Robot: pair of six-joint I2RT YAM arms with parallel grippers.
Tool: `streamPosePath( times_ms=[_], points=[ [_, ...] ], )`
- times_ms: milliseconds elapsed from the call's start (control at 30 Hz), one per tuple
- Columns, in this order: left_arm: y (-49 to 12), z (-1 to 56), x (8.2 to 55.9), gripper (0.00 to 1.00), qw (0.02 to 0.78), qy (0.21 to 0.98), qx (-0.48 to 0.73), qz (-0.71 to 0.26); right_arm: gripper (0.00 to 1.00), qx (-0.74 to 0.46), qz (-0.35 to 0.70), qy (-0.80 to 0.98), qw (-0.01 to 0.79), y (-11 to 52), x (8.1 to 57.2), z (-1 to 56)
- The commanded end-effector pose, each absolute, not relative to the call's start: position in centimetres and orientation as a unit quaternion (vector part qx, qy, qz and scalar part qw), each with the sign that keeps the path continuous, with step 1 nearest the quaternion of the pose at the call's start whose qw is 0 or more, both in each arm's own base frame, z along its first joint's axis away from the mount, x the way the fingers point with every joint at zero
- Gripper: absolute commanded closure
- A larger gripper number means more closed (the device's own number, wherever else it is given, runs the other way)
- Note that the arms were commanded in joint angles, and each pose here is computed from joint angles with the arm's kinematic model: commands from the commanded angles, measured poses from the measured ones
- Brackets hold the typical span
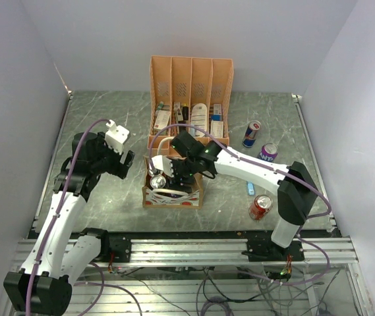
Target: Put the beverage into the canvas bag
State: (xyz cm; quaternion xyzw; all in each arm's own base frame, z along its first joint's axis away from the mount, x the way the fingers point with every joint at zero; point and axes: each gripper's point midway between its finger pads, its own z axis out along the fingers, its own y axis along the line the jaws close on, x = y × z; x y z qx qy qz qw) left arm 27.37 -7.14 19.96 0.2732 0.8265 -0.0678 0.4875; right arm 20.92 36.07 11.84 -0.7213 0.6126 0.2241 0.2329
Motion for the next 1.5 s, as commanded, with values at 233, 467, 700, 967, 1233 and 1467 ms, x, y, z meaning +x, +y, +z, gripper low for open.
streamPosePath(
  times_ms=[233, 467, 700, 967, 1233, 1467],
  points=[
    [-6.7, 20.9, 28.1, 0.09, 0.507, 0.818, 0.266, -0.056, 0.77, -0.721, 0.237, 0.613, 0.220, 37.1, 20.3, 10.2],
    [-6.8, 20.9, 28.2, 0.09, 0.503, 0.819, 0.270, -0.058, 0.64, -0.722, 0.228, 0.617, 0.214, 36.8, 20.6, 9.9],
    [-6.9, 20.9, 28.2, 0.09, 0.506, 0.816, 0.272, -0.059, 0.51, -0.722, 0.217, 0.619, 0.219, 36.6, 20.9, 10.6],
    [-6.9, 21.1, 28.3, 0.09, 0.507, 0.816, 0.272, -0.059, 0.33, -0.720, 0.217, 0.616, 0.233, 37.0, 21.3, 11.8],
    [-6.9, 21.0, 28.2, 0.10, 0.508, 0.814, 0.275, -0.057, 0.20, -0.717, 0.220, 0.615, 0.243, 37.4, 21.5, 12.8],
    [-6.8, 20.9, 28.2, 0.10, 0.508, 0.814, 0.277, -0.055, 0.21, -0.716, 0.222, 0.607, 0.265, 37.9, 21.8, 14.9]
  ],
)
